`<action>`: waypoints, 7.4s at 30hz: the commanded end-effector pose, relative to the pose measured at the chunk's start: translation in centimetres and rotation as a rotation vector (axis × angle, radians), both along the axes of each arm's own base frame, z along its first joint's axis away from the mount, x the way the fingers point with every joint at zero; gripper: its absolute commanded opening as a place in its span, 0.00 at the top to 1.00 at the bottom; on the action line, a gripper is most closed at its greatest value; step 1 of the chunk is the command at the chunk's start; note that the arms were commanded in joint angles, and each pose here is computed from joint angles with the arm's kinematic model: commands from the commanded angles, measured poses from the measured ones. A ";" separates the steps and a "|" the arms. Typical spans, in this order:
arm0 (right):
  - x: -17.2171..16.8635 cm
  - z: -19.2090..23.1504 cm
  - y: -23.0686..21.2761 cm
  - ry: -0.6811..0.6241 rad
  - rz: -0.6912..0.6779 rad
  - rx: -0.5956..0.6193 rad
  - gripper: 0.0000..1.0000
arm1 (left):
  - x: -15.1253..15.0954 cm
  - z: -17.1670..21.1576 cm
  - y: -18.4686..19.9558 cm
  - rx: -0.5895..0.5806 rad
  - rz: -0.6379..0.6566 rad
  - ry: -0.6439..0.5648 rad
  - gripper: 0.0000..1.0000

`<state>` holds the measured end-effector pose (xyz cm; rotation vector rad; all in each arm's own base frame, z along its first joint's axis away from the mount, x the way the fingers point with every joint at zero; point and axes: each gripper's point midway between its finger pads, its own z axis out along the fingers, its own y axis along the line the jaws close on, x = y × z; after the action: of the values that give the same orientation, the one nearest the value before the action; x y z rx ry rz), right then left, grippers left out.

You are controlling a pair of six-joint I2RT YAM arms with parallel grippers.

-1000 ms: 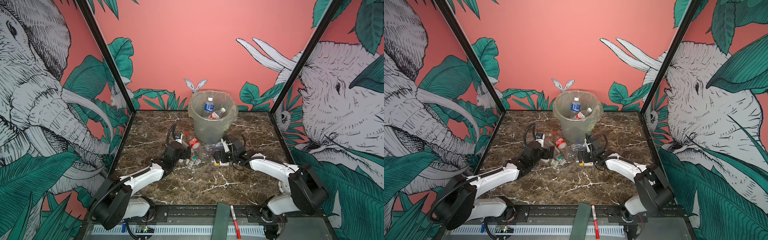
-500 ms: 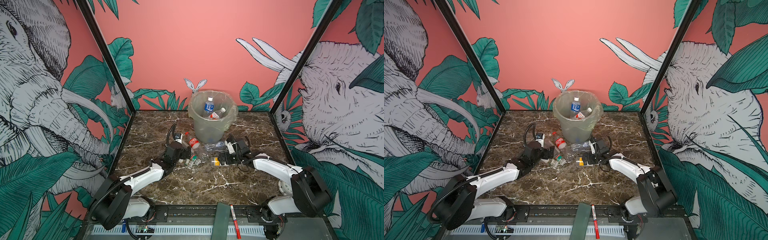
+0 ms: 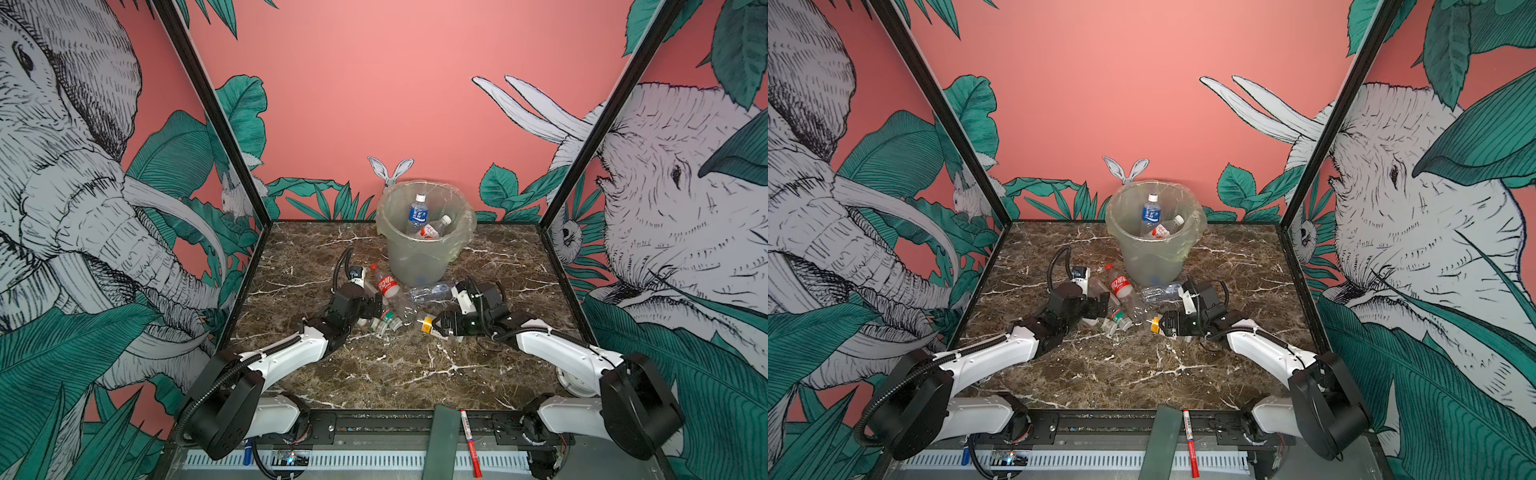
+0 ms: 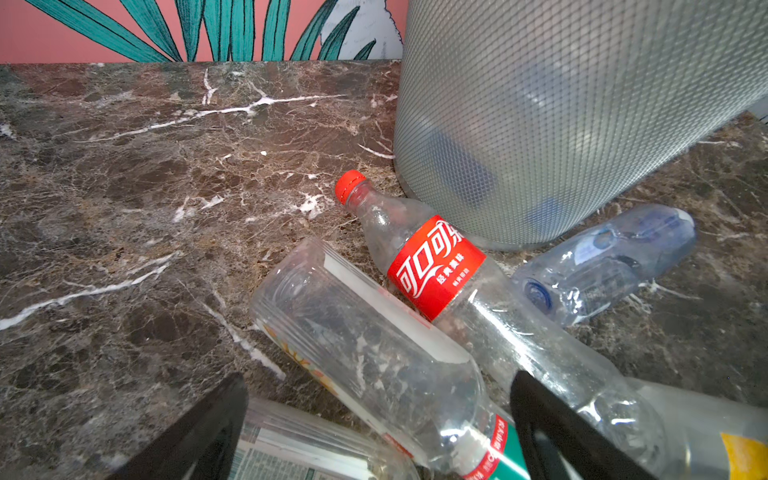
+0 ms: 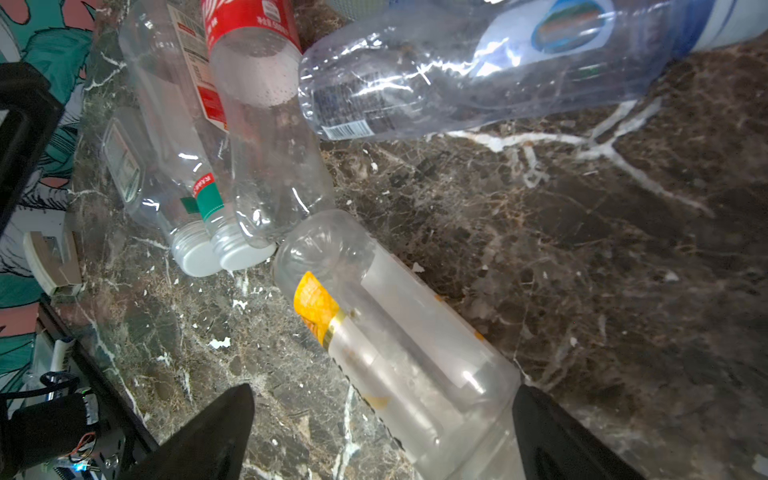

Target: Throw the plastic bottles in the bin

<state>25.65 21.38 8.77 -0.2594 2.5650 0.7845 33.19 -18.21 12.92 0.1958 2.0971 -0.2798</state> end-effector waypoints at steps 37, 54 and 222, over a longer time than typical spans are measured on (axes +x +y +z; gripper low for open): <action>-5.0 -1.7 4.7 -0.132 0.499 -0.454 0.06 | 0.7 1.0 0.0 -0.032 0.015 -0.010 0.00; -7.5 -3.6 5.1 -0.070 0.566 -0.541 0.17 | 0.7 1.1 0.0 -0.040 0.014 -0.009 0.00; 10.0 4.2 -5.8 -0.375 -0.304 -0.281 0.01 | -2.8 -4.9 2.2 -0.107 0.542 0.354 0.02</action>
<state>35.25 15.37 12.35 -0.0918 2.2873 0.2256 29.85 -15.73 7.35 -0.4625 2.4111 -0.0817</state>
